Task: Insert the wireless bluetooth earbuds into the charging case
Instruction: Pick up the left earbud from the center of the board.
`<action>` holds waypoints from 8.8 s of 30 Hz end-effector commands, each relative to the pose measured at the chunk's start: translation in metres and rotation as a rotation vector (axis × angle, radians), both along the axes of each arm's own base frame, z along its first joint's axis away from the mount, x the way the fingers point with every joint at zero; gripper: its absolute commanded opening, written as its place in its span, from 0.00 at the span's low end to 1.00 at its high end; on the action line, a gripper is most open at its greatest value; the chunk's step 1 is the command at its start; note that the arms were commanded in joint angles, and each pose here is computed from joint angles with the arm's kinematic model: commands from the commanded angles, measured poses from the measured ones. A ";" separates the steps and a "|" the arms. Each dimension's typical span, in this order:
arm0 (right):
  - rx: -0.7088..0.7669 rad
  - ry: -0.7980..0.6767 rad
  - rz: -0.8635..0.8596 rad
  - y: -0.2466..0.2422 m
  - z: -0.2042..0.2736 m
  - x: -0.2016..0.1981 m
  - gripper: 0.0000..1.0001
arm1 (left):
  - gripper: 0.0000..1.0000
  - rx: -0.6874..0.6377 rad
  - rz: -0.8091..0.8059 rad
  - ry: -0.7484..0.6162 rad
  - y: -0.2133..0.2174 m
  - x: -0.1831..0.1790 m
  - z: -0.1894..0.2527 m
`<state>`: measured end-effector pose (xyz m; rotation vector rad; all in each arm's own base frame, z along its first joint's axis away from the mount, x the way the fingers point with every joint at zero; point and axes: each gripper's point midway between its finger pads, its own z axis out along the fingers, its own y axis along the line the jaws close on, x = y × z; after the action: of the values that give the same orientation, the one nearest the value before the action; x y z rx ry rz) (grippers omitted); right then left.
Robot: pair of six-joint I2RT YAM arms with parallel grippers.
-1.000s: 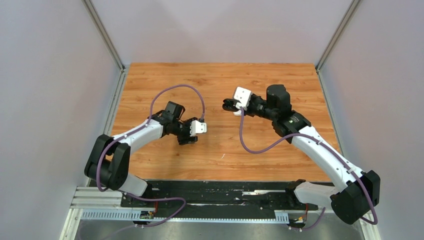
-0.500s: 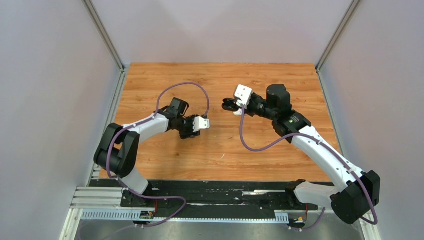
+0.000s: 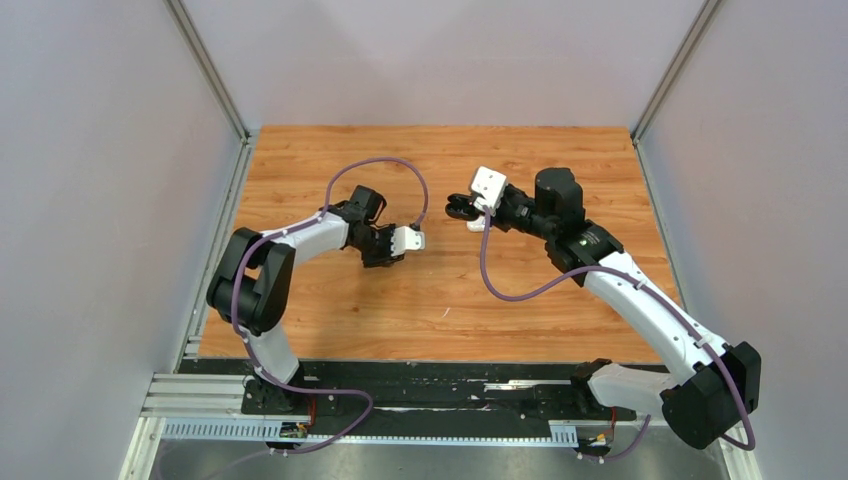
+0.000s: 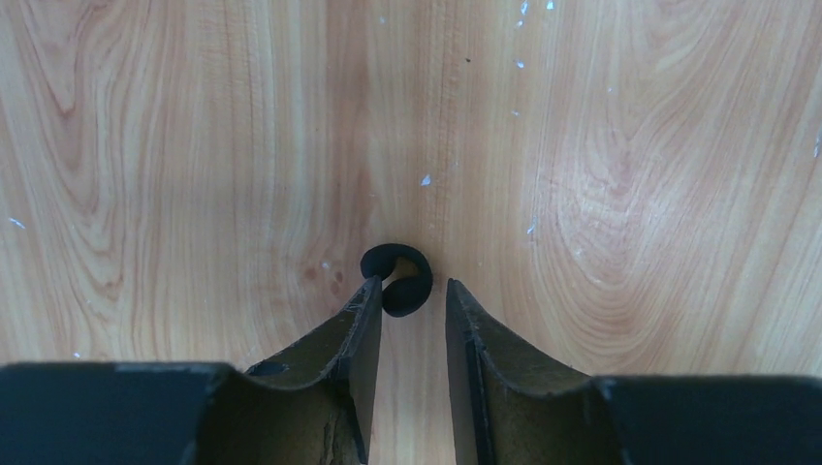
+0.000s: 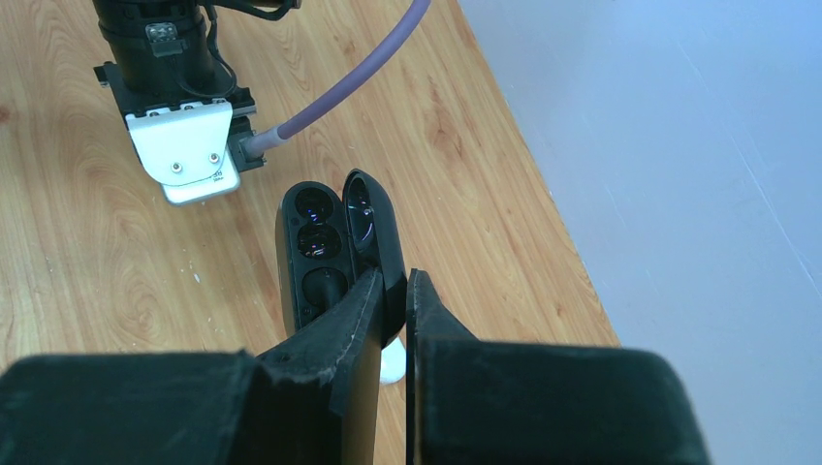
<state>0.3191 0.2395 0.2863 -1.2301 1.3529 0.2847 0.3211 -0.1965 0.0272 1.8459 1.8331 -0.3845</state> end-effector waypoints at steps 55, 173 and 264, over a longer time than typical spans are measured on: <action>0.087 -0.034 -0.129 -0.040 0.045 -0.001 0.00 | 0.41 0.019 -0.592 0.214 -0.012 -0.020 0.053; 0.123 0.126 -0.204 -0.045 0.029 0.026 0.00 | 0.42 -0.150 0.553 0.761 -0.057 0.000 0.003; 0.154 0.157 -0.181 -0.048 0.029 0.000 0.00 | 0.52 -0.137 0.434 0.584 -0.064 -0.036 0.010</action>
<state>0.3209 0.1895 0.3026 -0.9867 1.5730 0.3413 0.2768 -0.2531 0.0298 1.2817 2.4655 -0.9135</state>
